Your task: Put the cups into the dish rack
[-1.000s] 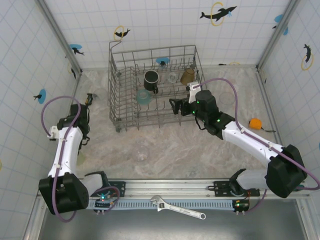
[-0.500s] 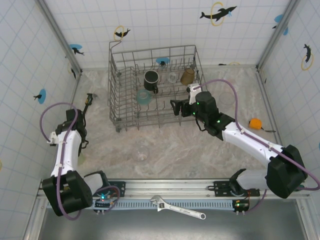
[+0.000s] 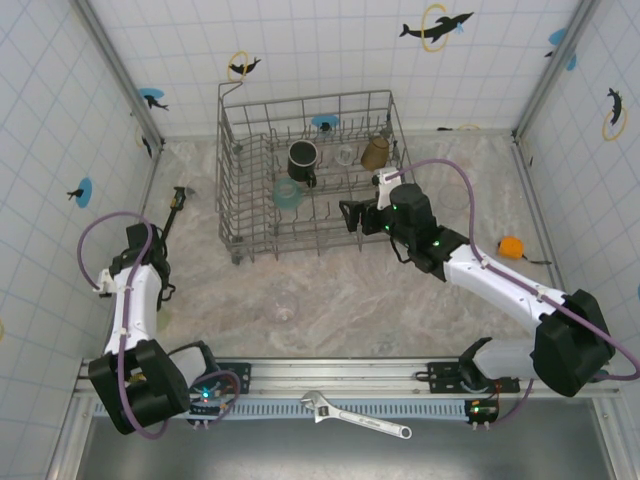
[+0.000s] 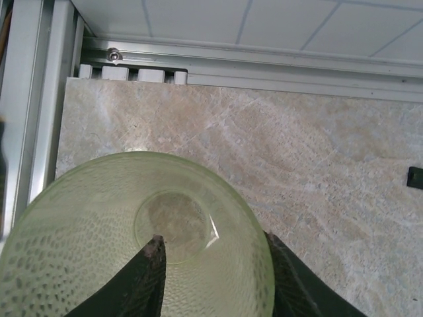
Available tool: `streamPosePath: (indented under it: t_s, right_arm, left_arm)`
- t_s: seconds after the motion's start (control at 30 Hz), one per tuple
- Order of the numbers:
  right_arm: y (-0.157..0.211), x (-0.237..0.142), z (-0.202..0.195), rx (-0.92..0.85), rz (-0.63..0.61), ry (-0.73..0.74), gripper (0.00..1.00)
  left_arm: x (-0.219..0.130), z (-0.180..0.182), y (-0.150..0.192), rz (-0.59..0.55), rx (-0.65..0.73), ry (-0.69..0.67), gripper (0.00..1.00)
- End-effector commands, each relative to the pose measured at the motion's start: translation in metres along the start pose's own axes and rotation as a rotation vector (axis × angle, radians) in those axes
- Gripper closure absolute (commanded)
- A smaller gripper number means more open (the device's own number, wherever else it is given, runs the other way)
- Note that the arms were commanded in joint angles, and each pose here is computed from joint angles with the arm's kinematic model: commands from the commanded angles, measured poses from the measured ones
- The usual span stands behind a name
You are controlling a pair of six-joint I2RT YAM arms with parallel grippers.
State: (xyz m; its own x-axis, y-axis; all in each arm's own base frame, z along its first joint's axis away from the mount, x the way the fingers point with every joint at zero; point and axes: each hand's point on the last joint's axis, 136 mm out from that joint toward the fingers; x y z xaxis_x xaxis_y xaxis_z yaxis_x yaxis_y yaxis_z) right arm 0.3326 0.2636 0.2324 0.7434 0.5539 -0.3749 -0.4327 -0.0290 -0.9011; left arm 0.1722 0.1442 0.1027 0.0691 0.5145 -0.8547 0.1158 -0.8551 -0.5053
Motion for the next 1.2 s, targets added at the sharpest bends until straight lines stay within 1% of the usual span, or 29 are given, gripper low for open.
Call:
streamPosePath:
  t_s: [0.0,0.03,0.1,0.4,0.5,0.73,1.03,1.17]
  right_arm:
    - [-0.007,0.0,0.002,0.003,-0.016,0.005,0.0]
    - [-0.007,0.0,0.002,0.002,-0.014,0.005,0.0]
    - [-0.005,0.001,0.002,0.001,-0.01,0.004,0.0]
    - [-0.004,0.0,0.002,0.001,-0.01,0.009,0.0]
    - [-0.006,0.0,0.002,-0.003,-0.016,0.012,0.0]
    - [-0.001,0.001,0.001,0.0,-0.006,0.014,0.0]
    - [-0.002,0.002,0.002,0.003,-0.009,0.008,0.0]
    - [0.0,0.004,0.002,-0.003,0.001,0.01,0.0]
  left_arm:
    - [0.004,0.003,0.001,0.003,0.02,-0.008,0.67]
    - [0.005,0.003,0.001,0.002,0.021,-0.009,0.72]
    - [0.006,0.004,0.002,0.001,0.024,-0.013,0.78]
    - [0.01,0.0,0.006,0.022,0.043,-0.007,0.99]
    - [0.009,-0.006,0.007,0.035,0.071,0.009,1.0]
    - [0.005,-0.013,0.009,0.055,0.088,0.051,1.0]
    - [-0.005,-0.037,0.01,0.085,0.126,0.171,1.0]
    - [-0.01,-0.052,0.012,0.099,0.158,0.253,1.0]
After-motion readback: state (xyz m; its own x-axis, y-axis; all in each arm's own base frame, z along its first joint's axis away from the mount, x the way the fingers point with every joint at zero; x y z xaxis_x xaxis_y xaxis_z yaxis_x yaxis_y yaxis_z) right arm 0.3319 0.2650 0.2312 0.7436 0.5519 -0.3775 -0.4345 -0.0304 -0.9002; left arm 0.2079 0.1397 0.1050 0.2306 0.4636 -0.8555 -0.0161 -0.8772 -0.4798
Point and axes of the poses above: each hand's point on the last joint's axis, 136 mm out from that joint toward the fingers, its own x axis out along the fingers, its own z axis along the line the jaws close on, y = z × x, and after that the axes turned 4 degrees about -x, right-handed
